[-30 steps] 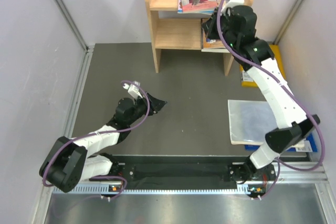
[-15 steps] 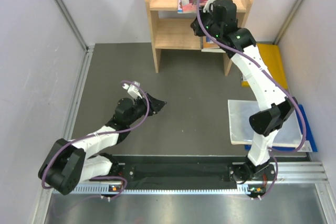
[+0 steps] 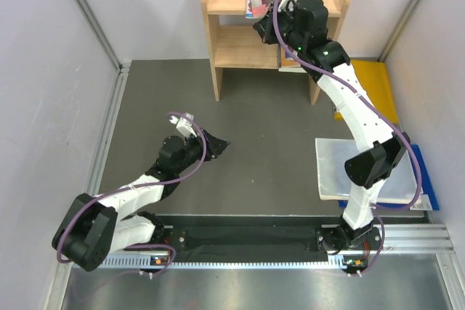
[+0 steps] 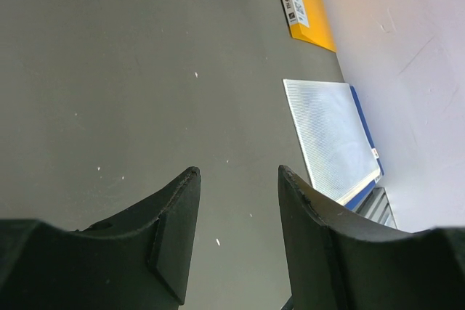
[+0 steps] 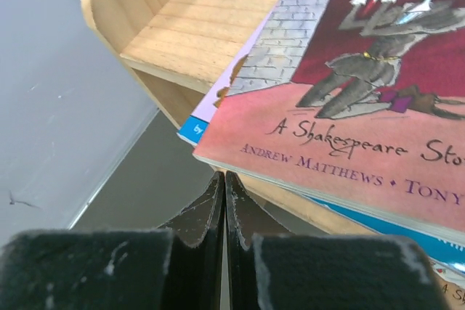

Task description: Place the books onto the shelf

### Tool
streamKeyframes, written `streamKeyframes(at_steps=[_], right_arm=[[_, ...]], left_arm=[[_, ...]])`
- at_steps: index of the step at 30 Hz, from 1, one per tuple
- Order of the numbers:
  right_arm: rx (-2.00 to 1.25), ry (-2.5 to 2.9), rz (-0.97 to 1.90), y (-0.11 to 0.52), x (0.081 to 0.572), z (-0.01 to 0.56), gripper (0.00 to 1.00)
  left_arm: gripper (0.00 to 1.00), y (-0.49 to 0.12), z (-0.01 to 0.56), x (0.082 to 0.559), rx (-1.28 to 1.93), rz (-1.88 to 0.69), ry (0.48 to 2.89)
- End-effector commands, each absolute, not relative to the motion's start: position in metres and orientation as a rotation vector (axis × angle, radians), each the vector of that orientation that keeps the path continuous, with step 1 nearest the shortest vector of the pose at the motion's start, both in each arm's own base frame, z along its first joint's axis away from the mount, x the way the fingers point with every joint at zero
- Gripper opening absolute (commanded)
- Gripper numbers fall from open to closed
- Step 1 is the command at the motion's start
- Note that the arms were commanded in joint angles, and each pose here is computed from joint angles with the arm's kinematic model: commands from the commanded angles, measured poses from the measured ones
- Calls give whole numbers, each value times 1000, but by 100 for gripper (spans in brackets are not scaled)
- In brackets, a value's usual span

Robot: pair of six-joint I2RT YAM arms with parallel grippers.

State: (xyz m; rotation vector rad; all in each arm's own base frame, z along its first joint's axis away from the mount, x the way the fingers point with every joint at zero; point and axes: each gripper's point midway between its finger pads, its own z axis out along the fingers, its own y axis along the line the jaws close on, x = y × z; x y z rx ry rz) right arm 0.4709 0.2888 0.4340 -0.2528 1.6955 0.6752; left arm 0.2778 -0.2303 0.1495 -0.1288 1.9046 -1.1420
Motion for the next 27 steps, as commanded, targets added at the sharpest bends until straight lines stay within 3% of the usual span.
streamKeyframes(at_steps=[1,27], right_arm=[[-269,1575,774,307,469,464,1],[-214,1488,858,327,495,469,8]], left_arm=[[52,-230,162,281,-104,-1132,1857],[52,-226,160,279,-107,-1105,1869]])
